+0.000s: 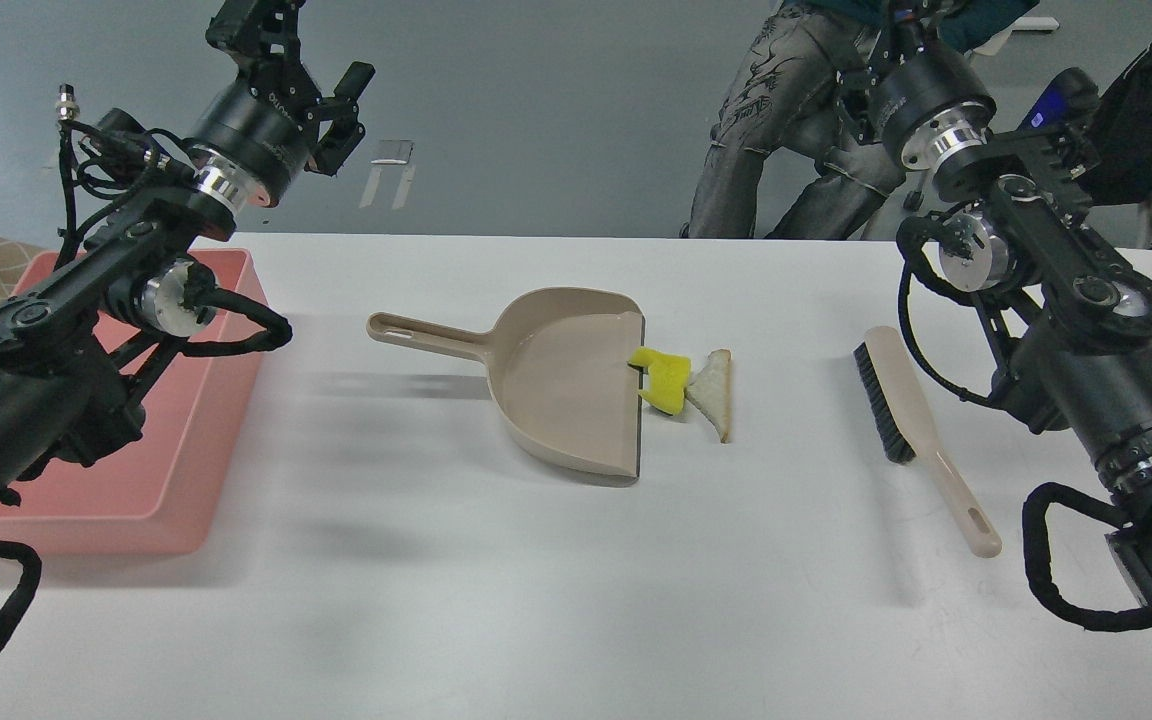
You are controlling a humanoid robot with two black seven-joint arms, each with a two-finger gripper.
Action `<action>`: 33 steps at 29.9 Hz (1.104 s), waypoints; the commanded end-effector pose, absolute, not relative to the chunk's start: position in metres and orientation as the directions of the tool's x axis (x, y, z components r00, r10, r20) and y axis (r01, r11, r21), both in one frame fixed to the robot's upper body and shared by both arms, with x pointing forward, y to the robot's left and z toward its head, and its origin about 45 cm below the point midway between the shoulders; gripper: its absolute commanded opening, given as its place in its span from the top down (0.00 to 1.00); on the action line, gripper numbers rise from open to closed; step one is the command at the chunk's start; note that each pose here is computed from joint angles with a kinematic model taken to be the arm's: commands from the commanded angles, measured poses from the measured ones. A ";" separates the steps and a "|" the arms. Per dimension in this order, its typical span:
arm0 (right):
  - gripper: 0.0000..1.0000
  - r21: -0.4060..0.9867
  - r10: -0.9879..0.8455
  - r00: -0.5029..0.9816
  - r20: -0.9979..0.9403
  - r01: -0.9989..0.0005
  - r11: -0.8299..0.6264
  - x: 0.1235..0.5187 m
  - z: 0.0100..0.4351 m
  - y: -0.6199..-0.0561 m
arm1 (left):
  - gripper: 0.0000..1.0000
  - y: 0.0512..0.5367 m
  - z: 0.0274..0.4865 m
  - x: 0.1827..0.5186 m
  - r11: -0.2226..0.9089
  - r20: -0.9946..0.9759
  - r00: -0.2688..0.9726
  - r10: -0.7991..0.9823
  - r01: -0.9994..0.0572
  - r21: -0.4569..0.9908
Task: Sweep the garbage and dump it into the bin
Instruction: 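Move the left gripper from the pink bin toward the dustpan handle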
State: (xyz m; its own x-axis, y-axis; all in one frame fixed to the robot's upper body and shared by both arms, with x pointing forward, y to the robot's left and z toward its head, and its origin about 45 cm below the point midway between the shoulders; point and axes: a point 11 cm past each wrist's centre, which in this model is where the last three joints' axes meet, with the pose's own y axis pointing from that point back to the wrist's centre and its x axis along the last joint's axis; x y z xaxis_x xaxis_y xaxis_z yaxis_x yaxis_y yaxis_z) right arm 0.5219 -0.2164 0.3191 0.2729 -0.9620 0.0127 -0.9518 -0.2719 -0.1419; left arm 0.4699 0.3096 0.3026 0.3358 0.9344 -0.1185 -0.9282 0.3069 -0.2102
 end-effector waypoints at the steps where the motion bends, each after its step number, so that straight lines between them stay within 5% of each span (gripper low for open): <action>1: 0.00 -0.130 -0.968 0.250 0.027 -0.959 -0.251 0.519 0.312 -0.234 | 0.02 0.305 0.296 0.469 0.310 -0.134 0.339 0.931 -0.930 -0.199; 33: 0.00 -0.112 -0.954 0.296 -0.047 -0.951 -0.289 0.506 0.288 -0.223 | 0.02 0.306 0.272 0.470 0.274 -0.171 0.303 0.938 -0.947 -0.169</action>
State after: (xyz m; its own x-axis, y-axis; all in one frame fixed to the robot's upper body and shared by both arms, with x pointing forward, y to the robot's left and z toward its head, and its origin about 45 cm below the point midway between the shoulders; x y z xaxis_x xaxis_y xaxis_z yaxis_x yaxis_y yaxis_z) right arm 0.5084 -0.2370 0.2937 0.2721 -0.9620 -0.0228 -0.9566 -0.2678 -0.1149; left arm 0.4714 0.3067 0.2749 0.2964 0.9395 -0.1715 -0.9477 0.2671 -0.1749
